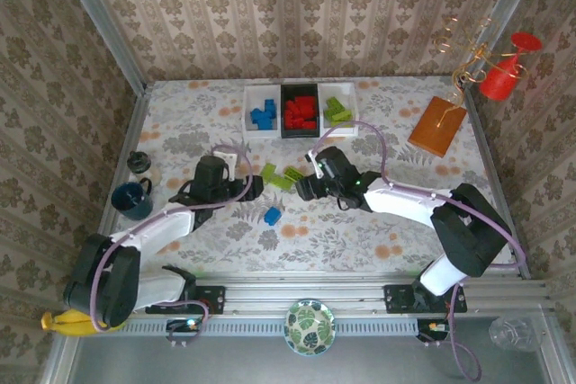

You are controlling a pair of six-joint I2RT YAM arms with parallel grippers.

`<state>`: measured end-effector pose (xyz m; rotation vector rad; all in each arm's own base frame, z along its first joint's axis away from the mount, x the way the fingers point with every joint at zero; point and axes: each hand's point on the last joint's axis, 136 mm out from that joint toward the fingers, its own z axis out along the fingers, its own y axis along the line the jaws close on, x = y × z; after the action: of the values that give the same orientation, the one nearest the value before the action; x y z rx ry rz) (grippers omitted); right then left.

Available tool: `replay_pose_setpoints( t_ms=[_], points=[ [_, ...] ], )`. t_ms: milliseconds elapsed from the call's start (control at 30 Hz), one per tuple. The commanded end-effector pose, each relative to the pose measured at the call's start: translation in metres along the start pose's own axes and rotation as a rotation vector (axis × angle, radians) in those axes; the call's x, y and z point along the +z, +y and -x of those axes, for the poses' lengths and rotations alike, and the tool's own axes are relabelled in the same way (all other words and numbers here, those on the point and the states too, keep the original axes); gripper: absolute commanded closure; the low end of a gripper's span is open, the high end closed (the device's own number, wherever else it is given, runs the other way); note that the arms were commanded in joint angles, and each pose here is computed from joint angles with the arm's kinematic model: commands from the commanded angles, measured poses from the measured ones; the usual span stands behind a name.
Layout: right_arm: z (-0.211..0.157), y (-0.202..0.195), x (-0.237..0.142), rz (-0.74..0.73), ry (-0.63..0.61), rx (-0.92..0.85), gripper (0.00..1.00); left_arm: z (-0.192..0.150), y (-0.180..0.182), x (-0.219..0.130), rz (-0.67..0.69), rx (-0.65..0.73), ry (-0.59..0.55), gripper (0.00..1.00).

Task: Sort the legos into containers by color
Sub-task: Pick up the lego from the middle-left of the table.

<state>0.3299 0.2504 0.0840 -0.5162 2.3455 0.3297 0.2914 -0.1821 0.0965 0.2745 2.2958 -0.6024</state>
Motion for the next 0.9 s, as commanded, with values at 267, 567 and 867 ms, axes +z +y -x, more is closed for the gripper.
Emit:
replay_pose_setpoints(
  t_ms=[267, 567, 867],
  points=[
    [0.026, -0.063, -0.040, -0.138, -0.161, 0.152, 0.14, -0.074, -0.053, -0.001, -0.090, 0.287, 0.217, 0.17],
    [0.012, -0.089, -0.060, -0.158, -0.190, 0.253, 0.14, -0.098, -0.054, 0.031, -0.035, 0.411, 0.354, 0.37],
    [0.008, -0.097, -0.073, -0.172, -0.225, 0.269, 0.13, -0.061, -0.073, 0.034, -0.034, 0.386, 0.220, 0.71]
  ],
)
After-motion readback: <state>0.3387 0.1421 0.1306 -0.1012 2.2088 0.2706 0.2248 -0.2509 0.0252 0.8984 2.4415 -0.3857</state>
